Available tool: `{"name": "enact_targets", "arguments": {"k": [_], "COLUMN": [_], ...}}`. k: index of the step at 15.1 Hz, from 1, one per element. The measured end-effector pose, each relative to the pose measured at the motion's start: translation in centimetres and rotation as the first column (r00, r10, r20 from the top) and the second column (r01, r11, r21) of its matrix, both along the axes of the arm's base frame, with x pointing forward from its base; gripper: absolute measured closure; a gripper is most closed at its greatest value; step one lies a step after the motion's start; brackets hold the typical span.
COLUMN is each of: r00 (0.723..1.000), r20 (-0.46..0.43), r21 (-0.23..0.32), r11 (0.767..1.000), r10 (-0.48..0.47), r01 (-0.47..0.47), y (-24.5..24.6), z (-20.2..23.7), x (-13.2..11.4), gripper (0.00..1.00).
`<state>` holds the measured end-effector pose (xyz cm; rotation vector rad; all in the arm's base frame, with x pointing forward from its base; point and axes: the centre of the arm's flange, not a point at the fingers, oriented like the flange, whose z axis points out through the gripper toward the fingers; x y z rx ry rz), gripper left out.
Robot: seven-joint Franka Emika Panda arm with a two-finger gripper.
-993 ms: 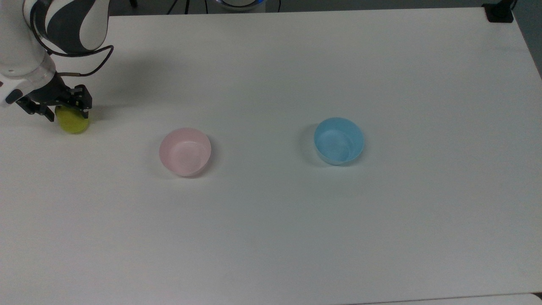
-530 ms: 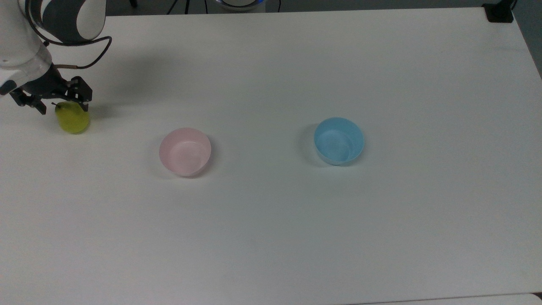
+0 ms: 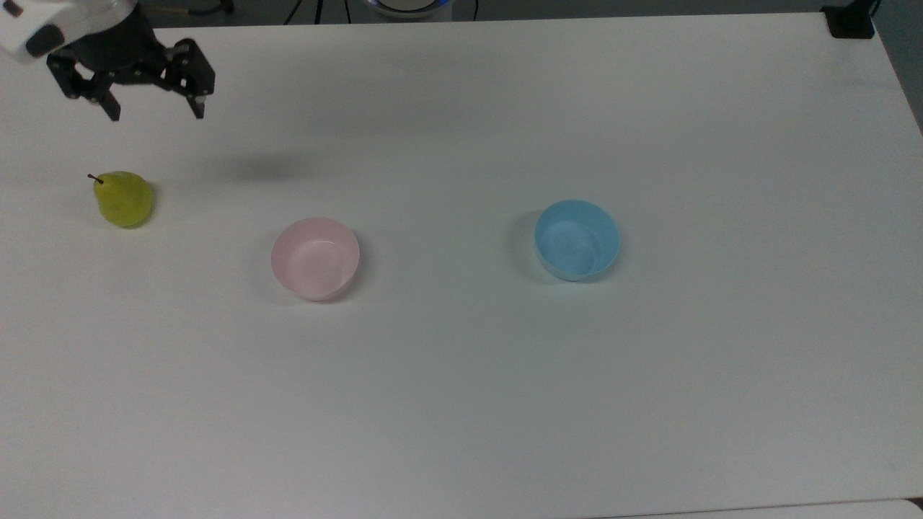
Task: Pick up a pear from the bowl
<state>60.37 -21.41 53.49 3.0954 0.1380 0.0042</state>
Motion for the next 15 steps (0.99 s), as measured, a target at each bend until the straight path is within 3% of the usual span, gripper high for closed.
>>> {"name": "enact_targets", "arguments": {"k": [3,6,11,15], "r00": [0.998,0.997,0.987,0.991], "r20": [-0.051,-0.019,0.006,0.016], "r21": [0.015,0.005,0.042,0.048], "r11": [0.999,0.997,0.986,0.990], "r10": [0.034,0.073,0.159,0.132], "r01": [-0.034,-0.073,-0.159,-0.133], "y": [5.0,11.9,19.8,21.0], "z": [6.0,10.2,8.9,7.3], "x": [-3.3,-4.8,-3.8,-3.4], "gripper": [0.00,0.00,0.00,0.00]}}
